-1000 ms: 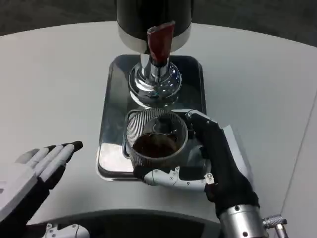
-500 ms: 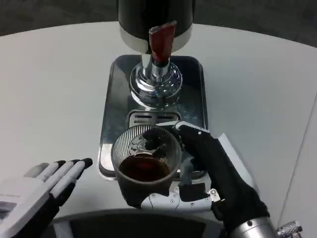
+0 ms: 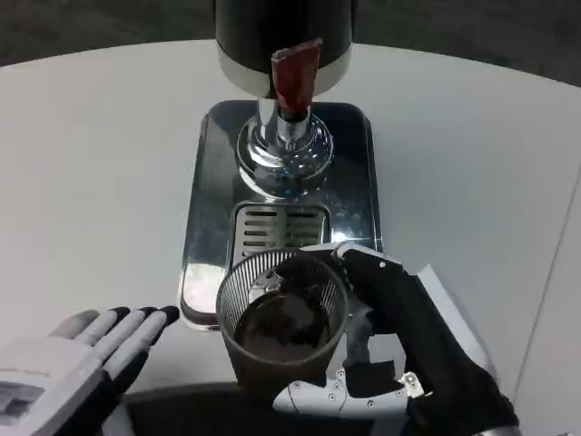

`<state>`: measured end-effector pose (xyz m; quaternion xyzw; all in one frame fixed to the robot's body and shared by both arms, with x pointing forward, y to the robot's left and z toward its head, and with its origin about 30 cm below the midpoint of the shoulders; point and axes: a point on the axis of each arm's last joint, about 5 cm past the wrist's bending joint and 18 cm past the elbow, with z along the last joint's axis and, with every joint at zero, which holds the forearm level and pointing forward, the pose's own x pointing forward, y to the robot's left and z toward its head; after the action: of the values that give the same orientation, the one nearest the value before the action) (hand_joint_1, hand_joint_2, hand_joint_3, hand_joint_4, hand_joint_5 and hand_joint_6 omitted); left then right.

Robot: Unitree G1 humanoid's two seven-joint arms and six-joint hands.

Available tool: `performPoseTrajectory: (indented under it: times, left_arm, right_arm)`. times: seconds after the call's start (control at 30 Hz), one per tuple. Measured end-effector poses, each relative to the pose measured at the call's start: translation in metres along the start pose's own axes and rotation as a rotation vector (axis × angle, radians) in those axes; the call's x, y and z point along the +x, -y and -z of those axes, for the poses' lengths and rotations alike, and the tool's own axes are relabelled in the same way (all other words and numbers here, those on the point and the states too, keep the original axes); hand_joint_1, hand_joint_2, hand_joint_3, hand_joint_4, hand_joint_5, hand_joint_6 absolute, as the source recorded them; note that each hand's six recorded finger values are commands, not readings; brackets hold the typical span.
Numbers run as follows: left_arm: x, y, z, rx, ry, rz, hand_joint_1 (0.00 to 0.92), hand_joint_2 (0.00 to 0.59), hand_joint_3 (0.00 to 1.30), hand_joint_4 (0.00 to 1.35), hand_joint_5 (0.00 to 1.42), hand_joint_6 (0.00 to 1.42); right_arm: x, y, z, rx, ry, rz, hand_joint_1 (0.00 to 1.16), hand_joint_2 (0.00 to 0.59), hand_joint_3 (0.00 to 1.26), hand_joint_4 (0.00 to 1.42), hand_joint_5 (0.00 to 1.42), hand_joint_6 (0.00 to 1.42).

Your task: Grasp the cup under the faucet to collect the drink, then remove the cup.

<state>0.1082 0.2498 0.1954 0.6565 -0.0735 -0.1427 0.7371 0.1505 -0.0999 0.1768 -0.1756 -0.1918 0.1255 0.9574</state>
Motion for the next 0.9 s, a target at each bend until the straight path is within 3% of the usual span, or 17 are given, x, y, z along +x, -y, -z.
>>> performPoseTrajectory:
  times: [0.17,0.5,0.77,0.9]
  left_arm:
    - [-0.001,0.001,-0.0026,0.001,0.012,-0.005,0.000,0.024,0.00,0.00,0.00,0.00]
    - [-0.002,0.001,-0.0055,-0.003,0.015,-0.041,0.000,0.025,0.00,0.00,0.00,0.00]
    - [-0.002,0.003,-0.0068,-0.006,0.023,-0.038,0.000,0.023,0.00,0.00,0.00,0.00]
    - [-0.002,0.003,-0.0076,0.008,0.022,-0.034,0.000,0.026,0.00,0.00,0.00,0.00]
  right_arm:
    - [-0.003,0.0030,-0.0069,-0.007,0.037,-0.001,1.14,0.079,0.79,0.99,0.96,1.31]
    - [-0.011,0.0000,-0.0032,-0.002,-0.006,-0.025,1.14,0.079,0.79,0.99,0.96,1.31]
    - [-0.013,0.0003,-0.0080,-0.025,0.031,-0.029,1.14,0.079,0.79,0.99,0.96,1.31]
    - [-0.014,0.0004,-0.0081,-0.023,0.029,-0.028,1.13,0.082,0.79,0.99,0.96,1.31]
